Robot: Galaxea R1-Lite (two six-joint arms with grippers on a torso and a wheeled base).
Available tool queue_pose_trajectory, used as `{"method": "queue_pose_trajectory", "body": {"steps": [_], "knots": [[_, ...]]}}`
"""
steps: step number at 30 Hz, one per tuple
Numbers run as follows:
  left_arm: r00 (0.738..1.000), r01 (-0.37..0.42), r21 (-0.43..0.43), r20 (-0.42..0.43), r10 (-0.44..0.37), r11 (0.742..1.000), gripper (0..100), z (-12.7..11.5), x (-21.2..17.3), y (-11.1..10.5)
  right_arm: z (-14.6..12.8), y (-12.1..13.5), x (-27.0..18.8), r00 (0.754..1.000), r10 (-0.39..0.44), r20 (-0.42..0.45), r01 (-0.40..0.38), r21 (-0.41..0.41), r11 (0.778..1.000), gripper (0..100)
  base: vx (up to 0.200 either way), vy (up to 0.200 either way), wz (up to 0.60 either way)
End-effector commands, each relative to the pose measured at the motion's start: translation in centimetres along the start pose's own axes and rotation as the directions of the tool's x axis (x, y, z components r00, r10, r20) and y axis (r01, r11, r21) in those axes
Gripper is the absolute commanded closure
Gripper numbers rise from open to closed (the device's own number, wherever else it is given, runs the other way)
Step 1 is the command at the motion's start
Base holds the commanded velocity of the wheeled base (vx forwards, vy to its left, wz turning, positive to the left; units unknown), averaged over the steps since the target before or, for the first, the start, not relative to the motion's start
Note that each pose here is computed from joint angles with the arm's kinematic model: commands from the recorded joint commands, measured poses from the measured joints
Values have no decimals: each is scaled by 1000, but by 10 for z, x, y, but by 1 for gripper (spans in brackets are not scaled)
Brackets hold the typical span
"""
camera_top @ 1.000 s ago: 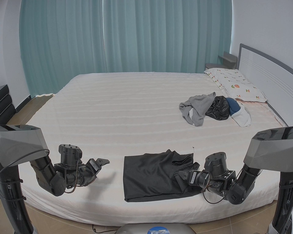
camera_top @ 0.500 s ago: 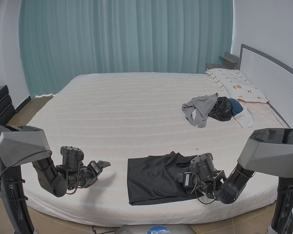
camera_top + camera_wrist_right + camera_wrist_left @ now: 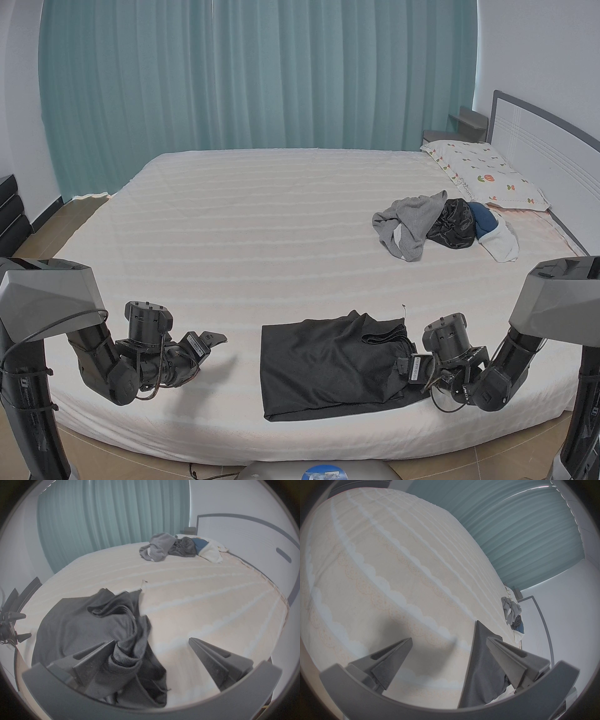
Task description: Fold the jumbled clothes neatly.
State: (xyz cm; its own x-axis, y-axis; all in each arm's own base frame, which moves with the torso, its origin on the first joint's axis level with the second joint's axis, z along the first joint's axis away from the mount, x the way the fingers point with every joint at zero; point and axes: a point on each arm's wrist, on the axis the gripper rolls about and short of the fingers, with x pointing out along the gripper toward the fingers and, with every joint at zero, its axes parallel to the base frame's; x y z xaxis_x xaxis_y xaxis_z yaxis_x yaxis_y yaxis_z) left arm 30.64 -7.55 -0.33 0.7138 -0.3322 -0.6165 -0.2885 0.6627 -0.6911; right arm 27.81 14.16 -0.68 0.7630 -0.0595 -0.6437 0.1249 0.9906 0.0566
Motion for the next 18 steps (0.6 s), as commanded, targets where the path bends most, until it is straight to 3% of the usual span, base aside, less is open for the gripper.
{"method": "queue_pose_trajectory", "body": {"steps": [1,8,14,18], "knots": [[1000,-4,-1,0,4,1000,0,0,1,1,1,-20,-11,1000,2,-14,-1,57,998,0,0,0,0],[1000,-3,0,-2,3,1000,0,-1,1,1,-15,-51,-24,999,12,-42,-7,120,993,0,0,0,0],[1000,-3,2,-2,3,1000,0,-1,1,1,-4,-63,-39,993,100,68,-112,186,976,0,0,0,0],[1000,-4,2,-2,4,1000,0,-1,1,1,1,-60,-38,980,174,97,-190,202,961,0,0,0,0]]}}
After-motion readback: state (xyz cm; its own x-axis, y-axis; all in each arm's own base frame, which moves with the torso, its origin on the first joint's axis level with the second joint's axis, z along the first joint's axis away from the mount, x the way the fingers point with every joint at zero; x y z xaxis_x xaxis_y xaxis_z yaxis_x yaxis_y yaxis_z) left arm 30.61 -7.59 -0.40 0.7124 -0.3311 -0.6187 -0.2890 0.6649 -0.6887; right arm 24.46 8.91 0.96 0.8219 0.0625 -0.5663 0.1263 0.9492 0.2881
